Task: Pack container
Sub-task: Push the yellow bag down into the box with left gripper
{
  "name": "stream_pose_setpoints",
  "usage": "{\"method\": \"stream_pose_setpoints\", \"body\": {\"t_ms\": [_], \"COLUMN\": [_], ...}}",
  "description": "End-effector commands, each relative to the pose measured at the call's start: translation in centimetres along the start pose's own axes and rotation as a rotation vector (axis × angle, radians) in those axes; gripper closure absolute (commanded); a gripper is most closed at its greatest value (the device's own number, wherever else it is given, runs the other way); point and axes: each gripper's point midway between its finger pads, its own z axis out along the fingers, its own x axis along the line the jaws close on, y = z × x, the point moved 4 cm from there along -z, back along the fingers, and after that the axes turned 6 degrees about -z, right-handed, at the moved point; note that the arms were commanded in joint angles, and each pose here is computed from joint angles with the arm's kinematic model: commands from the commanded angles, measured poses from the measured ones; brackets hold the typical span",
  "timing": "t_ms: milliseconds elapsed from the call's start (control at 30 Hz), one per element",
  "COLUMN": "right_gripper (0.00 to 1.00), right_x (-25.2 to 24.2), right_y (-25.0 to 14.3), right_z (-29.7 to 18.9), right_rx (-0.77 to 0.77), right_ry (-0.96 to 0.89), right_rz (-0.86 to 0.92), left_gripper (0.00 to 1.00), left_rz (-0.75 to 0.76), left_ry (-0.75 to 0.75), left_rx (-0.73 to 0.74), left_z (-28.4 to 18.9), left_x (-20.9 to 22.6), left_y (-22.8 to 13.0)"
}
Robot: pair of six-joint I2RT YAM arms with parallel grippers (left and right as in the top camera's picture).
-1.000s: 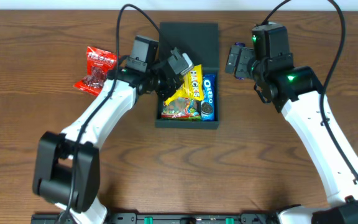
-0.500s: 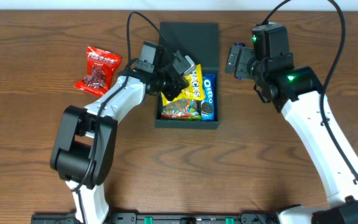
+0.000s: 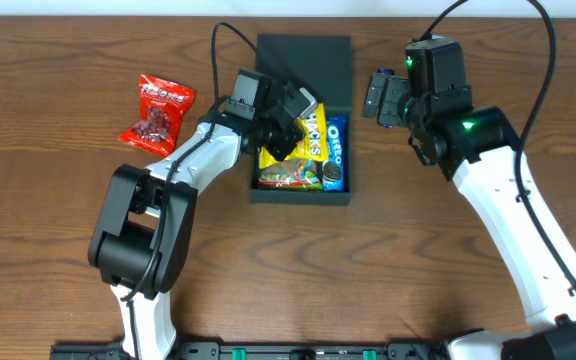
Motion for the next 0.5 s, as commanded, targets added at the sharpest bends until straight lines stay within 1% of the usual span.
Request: {"method": "stream_pose_setpoints", "body": {"t_ms": [0,200,367,467], "right_gripper": [0.01,0.01,0.01,0.01], "right_x": [-0.4,-0.4,-0.4,-0.4], "right_y": [0.4,0.4,0.4,0.4], "right_z": [-0.2,-0.2,-0.2,-0.2], "right_rx": [-0.012,-0.012,-0.012,-0.012], "right_ry": [-0.015,-0.015,-0.015,-0.015], "right_rz": [-0.006,-0.006,-0.006,-0.006], "left_gripper": [0.94,0.94,0.94,0.94], "left_rz": [-0.025,0.016,0.046,0.054], "left_ry": [0.114,0.230,0.251,0.299], "left_rx": [-0.026,-0.104,-0.173,-0.199], "left_z": [-1.3,-5.1,-7.9,-9.4], "left_x": [1.5,1.5,0.5,0.5], "left_y": [1.3,4.3,6.4,7.2]}}
